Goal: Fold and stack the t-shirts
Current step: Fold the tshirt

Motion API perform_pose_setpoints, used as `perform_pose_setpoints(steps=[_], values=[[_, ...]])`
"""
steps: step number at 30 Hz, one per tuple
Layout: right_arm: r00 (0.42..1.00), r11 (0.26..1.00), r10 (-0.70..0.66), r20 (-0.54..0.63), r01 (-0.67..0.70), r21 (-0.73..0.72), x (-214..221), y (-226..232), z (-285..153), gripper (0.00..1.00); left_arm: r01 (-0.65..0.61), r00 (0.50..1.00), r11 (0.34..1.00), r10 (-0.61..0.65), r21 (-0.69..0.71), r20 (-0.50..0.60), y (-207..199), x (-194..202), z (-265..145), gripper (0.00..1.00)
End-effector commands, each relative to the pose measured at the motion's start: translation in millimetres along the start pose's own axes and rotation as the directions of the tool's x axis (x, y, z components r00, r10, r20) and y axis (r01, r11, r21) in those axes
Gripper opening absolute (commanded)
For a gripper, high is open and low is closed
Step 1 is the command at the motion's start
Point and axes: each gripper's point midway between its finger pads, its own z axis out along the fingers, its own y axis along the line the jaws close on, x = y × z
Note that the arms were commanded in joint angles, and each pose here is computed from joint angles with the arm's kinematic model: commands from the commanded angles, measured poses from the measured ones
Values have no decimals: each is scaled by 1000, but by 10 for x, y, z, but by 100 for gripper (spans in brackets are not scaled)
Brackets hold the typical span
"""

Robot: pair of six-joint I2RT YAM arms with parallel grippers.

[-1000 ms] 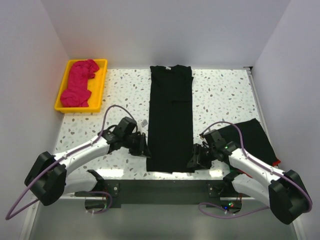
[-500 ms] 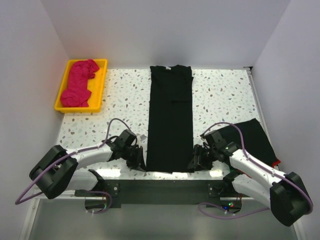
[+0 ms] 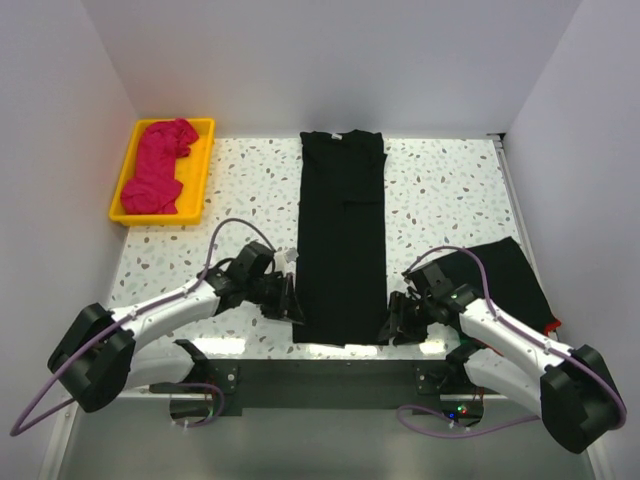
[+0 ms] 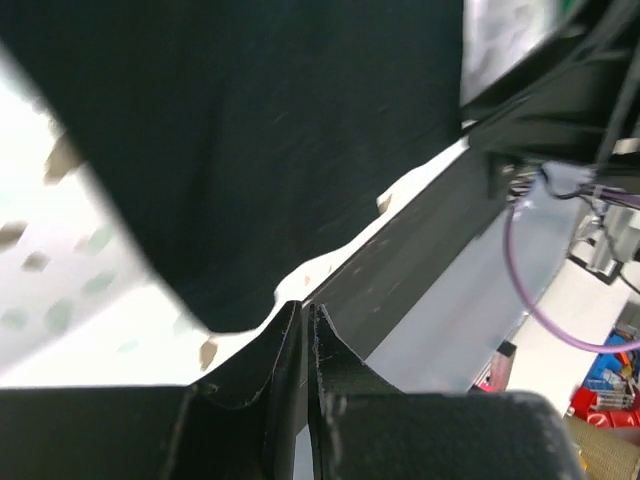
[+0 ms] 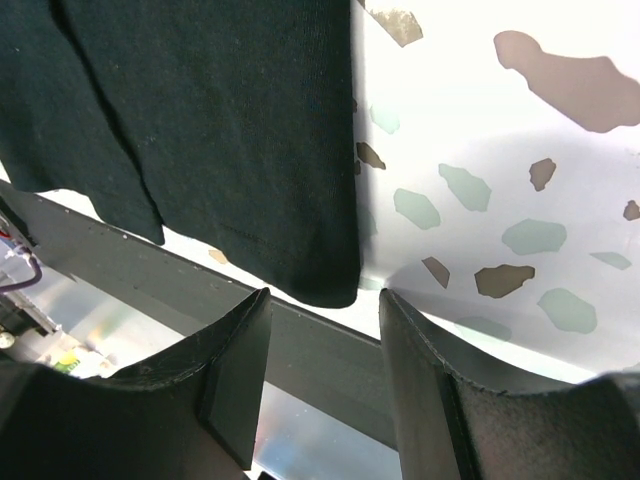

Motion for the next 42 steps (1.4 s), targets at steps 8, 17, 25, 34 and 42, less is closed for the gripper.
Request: perform_pose_setpoints(steps=[8,17,25,34,42], values=[[1000,1000,-7,8,7,18,17,-43,-15,51,33,997,998,-29,48,-69,81,142,333,8],[1000,1000,-1,-3,1,23,21,-69,37,51,63,992,998,-65,-24,-108,370,388,360,8],[1000,1000,5,-14,-4,31,18,-77,63,50,-6,999,997,9,72,-46,37,200,192,11],[999,999,34,-7,-33,32,15,-84,87,44,6,1000,999,-5,44,-11,75,124,-2,23],[997,997,74,-7,-73,26,61,-124,137,41,38,999,999,-37,-3,11,257,127,40,40]])
